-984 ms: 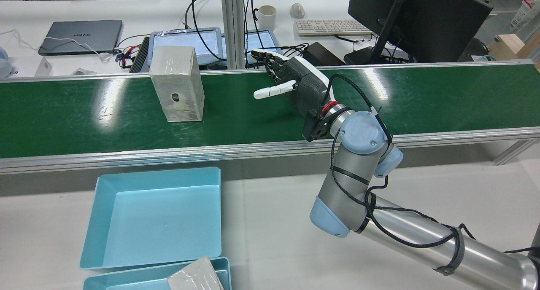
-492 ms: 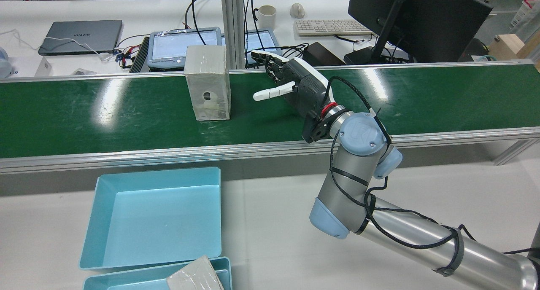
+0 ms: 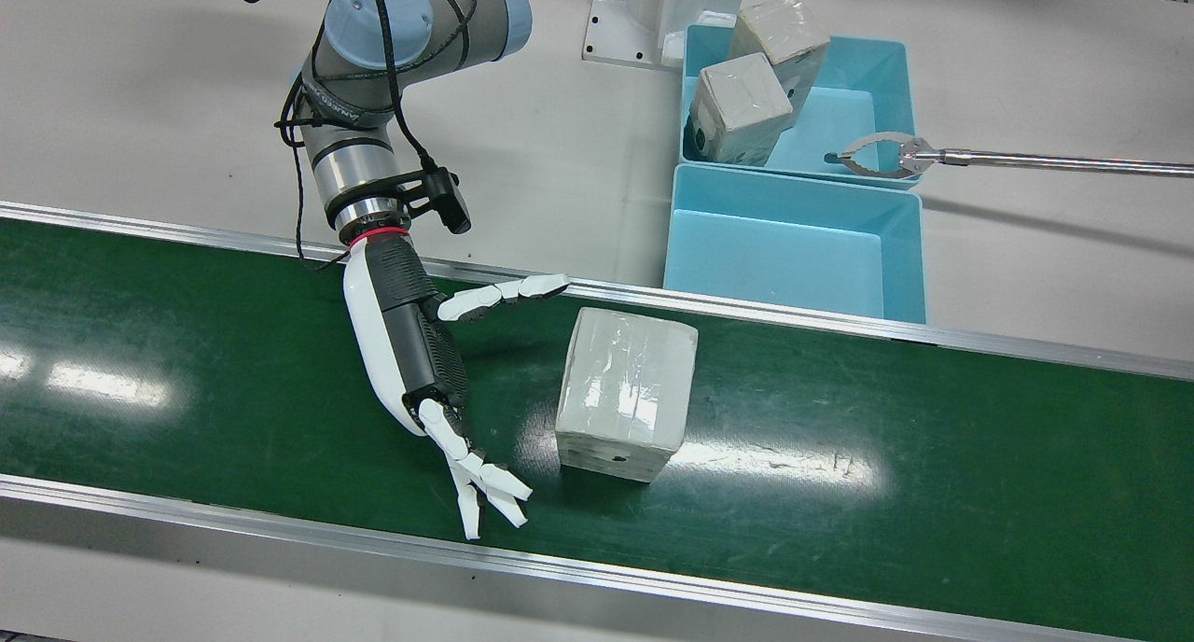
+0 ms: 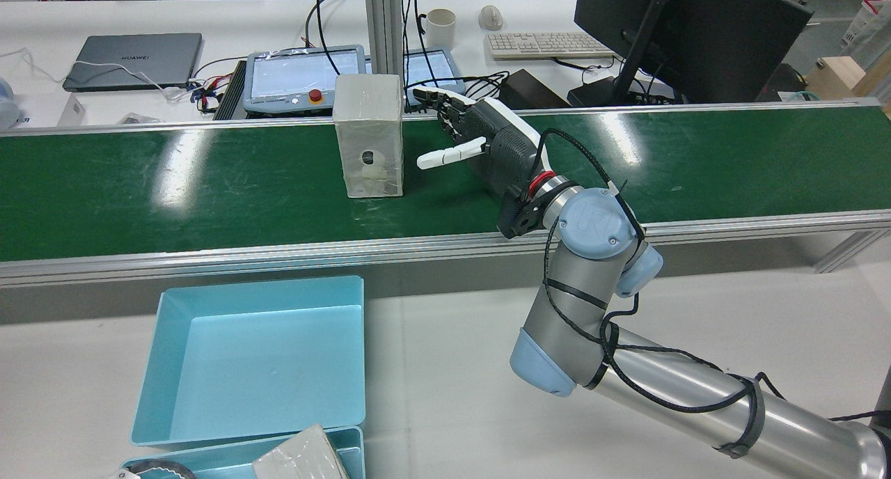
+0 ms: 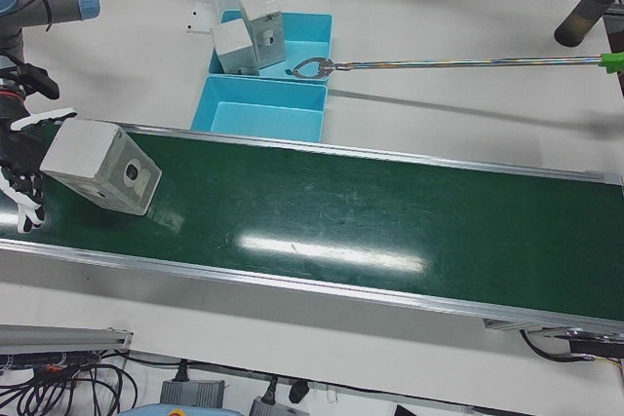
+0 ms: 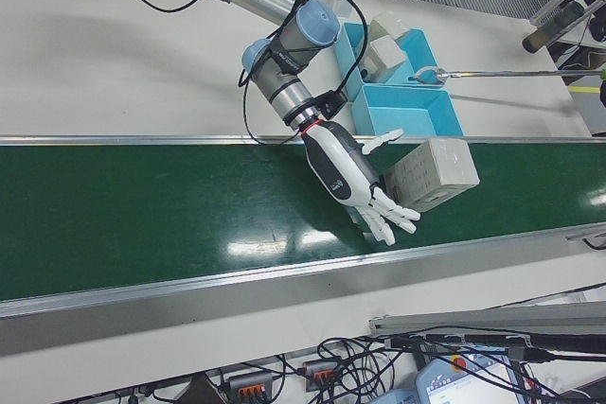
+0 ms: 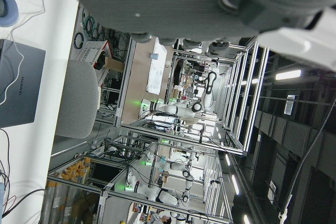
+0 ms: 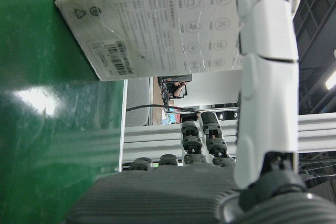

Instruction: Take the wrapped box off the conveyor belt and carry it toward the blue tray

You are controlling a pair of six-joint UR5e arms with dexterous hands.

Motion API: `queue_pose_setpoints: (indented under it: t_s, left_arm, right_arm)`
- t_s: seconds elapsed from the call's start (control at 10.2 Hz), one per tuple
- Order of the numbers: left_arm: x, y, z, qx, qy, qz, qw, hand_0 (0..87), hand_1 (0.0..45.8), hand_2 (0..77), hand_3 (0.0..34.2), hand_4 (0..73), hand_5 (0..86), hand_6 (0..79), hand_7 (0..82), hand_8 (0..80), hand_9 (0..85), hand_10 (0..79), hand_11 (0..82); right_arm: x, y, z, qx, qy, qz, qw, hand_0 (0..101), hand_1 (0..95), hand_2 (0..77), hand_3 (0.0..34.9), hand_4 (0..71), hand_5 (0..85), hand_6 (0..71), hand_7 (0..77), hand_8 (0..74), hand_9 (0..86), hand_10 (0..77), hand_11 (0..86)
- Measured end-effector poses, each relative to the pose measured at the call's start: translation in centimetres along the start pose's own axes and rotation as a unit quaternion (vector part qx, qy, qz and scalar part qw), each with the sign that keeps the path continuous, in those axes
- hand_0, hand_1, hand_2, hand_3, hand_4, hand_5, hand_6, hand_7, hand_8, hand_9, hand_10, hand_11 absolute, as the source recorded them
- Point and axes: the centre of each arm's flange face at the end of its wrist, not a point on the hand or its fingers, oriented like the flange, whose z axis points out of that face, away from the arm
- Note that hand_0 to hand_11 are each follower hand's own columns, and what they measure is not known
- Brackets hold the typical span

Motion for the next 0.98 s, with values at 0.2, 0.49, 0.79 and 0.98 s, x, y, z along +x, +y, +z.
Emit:
queue_pose_setpoints:
  t_s: [0.2,0.49,0.79,0.98]
  left_arm:
    - [0.00,0.00,0.00,0.000,0.000,0.000,1.0000,0.0,0.0,1.1,0.0,0.0,1.1,0.5,0.5,0.5,0.5,0.5,0.5]
    - [0.00,0.00,0.00,0.000,0.000,0.000,1.0000,0.0,0.0,1.1,0.0,0.0,1.1,0.5,0.5,0.5,0.5,0.5,0.5]
    - [0.00,0.00,0.00,0.000,0.000,0.000,1.0000,0.0,0.0,1.1,0.0,0.0,1.1,0.5,0.5,0.5,0.5,0.5,0.5]
    - [0.00,0.00,0.00,0.000,0.000,0.000,1.0000,0.0,0.0,1.1,0.0,0.0,1.1,0.0,0.5,0.5,0.5,0.5,0.5]
  right_arm:
    - [0.09,-0.51,0.01,0.005,0.000,-0.002,1.0000,49,15.8,8.7,0.0,10.9,15.3,3.8,4.4,0.0,1.6,0.0,1.6]
    - [0.19,-1.18,0.05,0.011,0.001,-0.004,0.9999,49,15.8,8.7,0.2,10.9,15.3,3.8,4.4,0.0,1.6,0.0,1.6]
    - [0.22,-1.04,0.17,0.010,0.001,-0.003,0.9999,49,15.8,8.7,0.2,10.9,15.3,3.8,4.4,0.0,1.6,0.0,1.6]
    - [0.29,-0.70,0.39,0.008,0.001,-0.002,1.0000,49,16.4,11.4,0.0,13.6,19.1,3.8,4.4,0.0,1.6,0.0,1.6]
